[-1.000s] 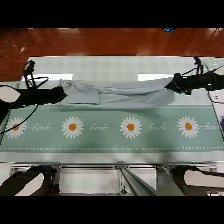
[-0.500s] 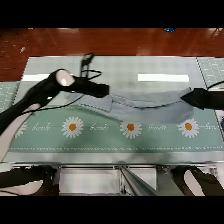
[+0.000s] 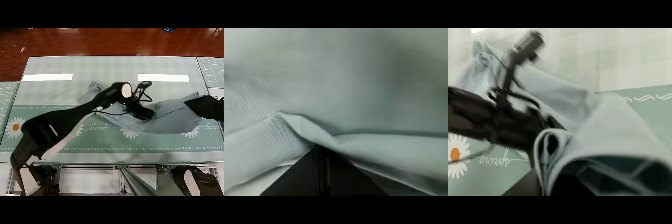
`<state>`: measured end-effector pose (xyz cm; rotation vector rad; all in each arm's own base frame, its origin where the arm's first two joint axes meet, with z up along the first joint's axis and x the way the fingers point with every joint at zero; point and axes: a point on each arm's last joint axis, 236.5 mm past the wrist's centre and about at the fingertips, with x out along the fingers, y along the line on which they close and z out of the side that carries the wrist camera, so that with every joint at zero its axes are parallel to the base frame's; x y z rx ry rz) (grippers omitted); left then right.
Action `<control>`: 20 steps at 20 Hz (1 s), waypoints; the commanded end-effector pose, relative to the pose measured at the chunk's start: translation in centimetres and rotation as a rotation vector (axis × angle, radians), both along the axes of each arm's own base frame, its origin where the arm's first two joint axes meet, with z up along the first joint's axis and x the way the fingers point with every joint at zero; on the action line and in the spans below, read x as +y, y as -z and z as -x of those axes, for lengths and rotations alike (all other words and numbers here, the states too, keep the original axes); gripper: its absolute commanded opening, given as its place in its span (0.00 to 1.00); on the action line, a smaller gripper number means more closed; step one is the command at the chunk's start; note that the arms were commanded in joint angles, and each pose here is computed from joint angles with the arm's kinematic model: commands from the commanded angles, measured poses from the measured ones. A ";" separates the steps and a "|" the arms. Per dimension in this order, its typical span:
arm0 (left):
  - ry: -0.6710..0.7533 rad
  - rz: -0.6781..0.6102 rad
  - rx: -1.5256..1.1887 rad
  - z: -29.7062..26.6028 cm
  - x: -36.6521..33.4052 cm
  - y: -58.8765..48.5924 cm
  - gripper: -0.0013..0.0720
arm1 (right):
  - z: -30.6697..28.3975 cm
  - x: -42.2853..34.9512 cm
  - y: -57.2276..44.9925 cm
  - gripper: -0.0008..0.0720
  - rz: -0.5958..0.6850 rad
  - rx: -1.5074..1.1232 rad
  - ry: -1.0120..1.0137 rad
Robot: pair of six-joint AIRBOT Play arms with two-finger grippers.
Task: Fold the shirts.
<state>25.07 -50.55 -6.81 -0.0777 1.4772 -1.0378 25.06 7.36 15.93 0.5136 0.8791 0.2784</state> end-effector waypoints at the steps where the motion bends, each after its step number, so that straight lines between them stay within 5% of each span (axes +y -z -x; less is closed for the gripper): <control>1: 0.072 -0.019 0.068 4.0 -1.8 1.4 0.04 | -0.1 0.3 -0.6 0.04 -0.019 -0.019 0.004; 6: -0.108 0.008 0.052 -6.2 4.8 -2.5 0.04 | -0.1 1.5 -1.4 0.04 -0.079 -0.033 -0.023; 12: -0.458 -0.015 -0.151 -17.7 25.8 -12.4 0.04 | -2.8 8.4 -1.1 0.04 -0.214 -0.020 -0.189; 16: -0.694 0.001 -0.327 -14.9 37.2 -17.0 0.04 | -7.5 16.4 2.2 0.04 -0.254 0.048 -0.295; 20: -0.795 -0.003 -0.329 -7.2 40.0 -14.9 0.04 | -12.1 24.5 6.5 0.04 -0.243 0.139 -0.396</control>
